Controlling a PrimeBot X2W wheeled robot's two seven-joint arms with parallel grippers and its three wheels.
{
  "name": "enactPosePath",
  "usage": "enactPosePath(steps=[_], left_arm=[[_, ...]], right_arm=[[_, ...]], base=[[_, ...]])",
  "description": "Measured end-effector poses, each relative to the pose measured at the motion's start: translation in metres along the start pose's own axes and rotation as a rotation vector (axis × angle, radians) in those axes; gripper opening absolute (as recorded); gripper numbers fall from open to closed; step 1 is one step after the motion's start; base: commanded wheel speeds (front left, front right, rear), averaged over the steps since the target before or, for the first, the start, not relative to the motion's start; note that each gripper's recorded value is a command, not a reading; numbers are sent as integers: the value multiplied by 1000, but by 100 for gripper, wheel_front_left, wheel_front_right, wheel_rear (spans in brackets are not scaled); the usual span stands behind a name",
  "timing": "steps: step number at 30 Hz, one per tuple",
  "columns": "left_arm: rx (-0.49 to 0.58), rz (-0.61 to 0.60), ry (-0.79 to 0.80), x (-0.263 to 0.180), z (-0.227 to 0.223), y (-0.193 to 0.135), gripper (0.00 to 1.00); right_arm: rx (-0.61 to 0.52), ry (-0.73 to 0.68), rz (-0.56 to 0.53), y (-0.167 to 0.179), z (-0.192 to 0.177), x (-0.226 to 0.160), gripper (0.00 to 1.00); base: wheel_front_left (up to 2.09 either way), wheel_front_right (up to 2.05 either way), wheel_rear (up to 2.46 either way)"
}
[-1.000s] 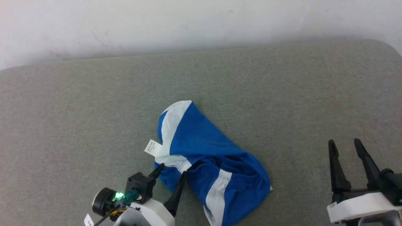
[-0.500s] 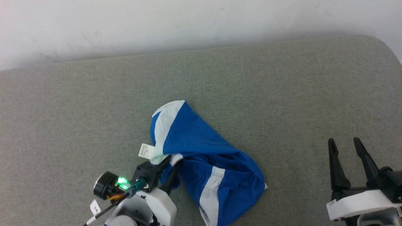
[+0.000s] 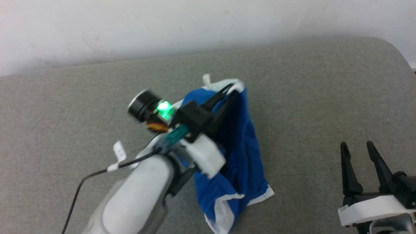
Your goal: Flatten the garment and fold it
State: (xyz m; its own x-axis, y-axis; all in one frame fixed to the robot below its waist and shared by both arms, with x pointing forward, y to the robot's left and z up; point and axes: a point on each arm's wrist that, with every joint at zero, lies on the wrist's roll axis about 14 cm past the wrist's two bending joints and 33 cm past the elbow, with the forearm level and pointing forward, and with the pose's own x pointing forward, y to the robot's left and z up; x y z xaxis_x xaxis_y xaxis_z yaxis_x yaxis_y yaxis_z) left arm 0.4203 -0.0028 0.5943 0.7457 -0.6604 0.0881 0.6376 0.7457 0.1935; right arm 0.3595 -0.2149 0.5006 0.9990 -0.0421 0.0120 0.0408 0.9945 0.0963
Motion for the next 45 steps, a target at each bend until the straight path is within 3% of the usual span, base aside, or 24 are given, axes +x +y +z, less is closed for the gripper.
enactPosePath(steps=[10, 16, 20, 23, 31, 32, 33, 34, 35, 40, 45], left_arm=[[-5, -273, -302, 64, 104, -69, 0], [-104, -297, -407, 78, 128, -71, 0], [-160, -234, -305, 91, 89, -56, 0], [-197, -137, -167, 91, 33, -28, 0], [-285, 111, 150, 44, -105, 41, 0], [-288, 144, 175, 36, -116, 49, 5], [-287, 178, 201, 28, -127, 58, 25], [-282, 208, 223, 20, -136, 66, 77], [-282, 239, 240, 13, -144, 74, 100], [-318, 331, 230, -4, -151, 95, 100], [-346, 363, 89, -2, -112, 109, 100]], right_arm=[[-7, -6, -37, -12, 2, 0, 100], [-12, 8, -74, -23, -1, -6, 100], [-14, 23, -91, -28, -6, -8, 100], [-16, 38, -94, -30, -11, -6, 100], [-18, 78, -78, -25, -25, 4, 100], [-18, 81, -74, -24, -26, 6, 100], [-18, 82, -68, -22, -26, 8, 100], [-18, 81, -63, -20, -26, 11, 100], [-19, 82, -57, -19, -27, 12, 100], [-18, 92, -29, -10, -30, 17, 100], [-15, 79, -15, -5, -24, 17, 100]], base=[[0, 0, 0], [0, 0, 0], [0, 0, 0], [0, 0, 0], [0, 0, 0], [0, 0, 0], [0, 0, 0], [0, 0, 0], [0, 0, 0], [0, 0, 0], [0, 0, 0]])
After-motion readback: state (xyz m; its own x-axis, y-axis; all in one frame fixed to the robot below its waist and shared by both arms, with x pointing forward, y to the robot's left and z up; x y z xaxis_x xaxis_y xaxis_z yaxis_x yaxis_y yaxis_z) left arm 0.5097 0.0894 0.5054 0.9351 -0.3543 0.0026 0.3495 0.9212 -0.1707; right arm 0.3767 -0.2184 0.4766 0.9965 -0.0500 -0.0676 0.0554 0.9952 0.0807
